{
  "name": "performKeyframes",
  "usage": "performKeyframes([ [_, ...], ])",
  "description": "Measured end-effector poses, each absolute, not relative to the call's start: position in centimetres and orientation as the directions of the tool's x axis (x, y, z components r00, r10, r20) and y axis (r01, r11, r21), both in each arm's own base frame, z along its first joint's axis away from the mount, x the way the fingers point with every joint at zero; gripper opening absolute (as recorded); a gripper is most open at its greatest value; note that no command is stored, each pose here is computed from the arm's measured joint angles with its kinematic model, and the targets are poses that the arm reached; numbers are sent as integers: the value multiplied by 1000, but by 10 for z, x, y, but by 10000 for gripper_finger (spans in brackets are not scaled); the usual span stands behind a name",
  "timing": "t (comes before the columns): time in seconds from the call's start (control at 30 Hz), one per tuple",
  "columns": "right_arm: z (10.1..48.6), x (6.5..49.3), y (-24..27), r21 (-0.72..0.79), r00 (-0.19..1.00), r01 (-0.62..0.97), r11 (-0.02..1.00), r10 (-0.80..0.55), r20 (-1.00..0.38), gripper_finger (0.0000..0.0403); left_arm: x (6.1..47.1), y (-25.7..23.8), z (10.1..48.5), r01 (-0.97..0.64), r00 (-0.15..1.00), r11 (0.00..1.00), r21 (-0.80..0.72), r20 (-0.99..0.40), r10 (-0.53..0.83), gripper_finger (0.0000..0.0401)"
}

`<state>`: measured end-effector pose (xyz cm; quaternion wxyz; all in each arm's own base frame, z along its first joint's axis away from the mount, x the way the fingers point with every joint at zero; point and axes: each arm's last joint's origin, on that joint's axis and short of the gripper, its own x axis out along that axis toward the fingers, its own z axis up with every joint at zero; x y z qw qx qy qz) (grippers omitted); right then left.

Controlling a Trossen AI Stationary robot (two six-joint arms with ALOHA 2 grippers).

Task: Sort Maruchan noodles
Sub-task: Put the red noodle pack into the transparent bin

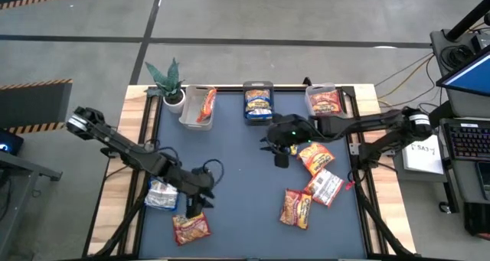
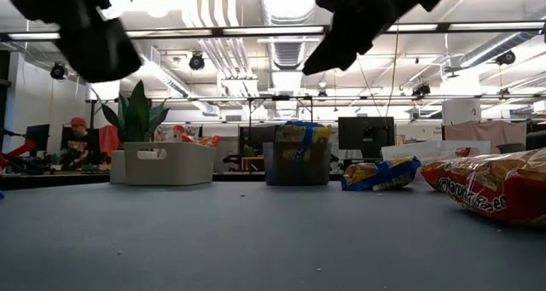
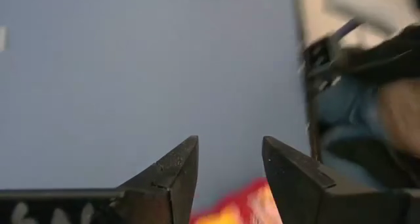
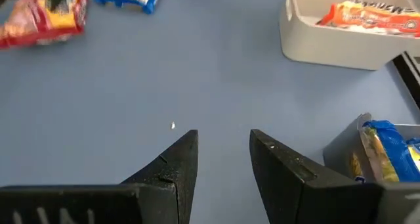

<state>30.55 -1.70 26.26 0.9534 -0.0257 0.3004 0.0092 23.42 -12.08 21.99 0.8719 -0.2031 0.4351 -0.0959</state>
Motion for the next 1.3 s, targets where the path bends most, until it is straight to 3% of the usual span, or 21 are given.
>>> performKeyframes([
  [0.17,251,296,-17,-16,852,-8,1000,-2,-523,128,229,-138,220,-111,357,932,-346,-889,-287,187],
  [0.33,243,294,-15,13,865,5,1000,2,-502,128,222,-156,218,-73,229,962,-265,-943,-243,234],
  [0.57,238,292,-15,32,862,16,999,2,-507,128,211,-170,206,-56,234,955,-292,-934,-271,255],
  [0.97,239,294,-15,31,871,11,999,6,-491,128,206,-166,168,-92,332,916,-391,-879,-342,232],
  [1.3,239,294,-15,38,871,14,999,7,-492,128,206,-165,163,-80,364,914,-398,-865,-346,218],
])
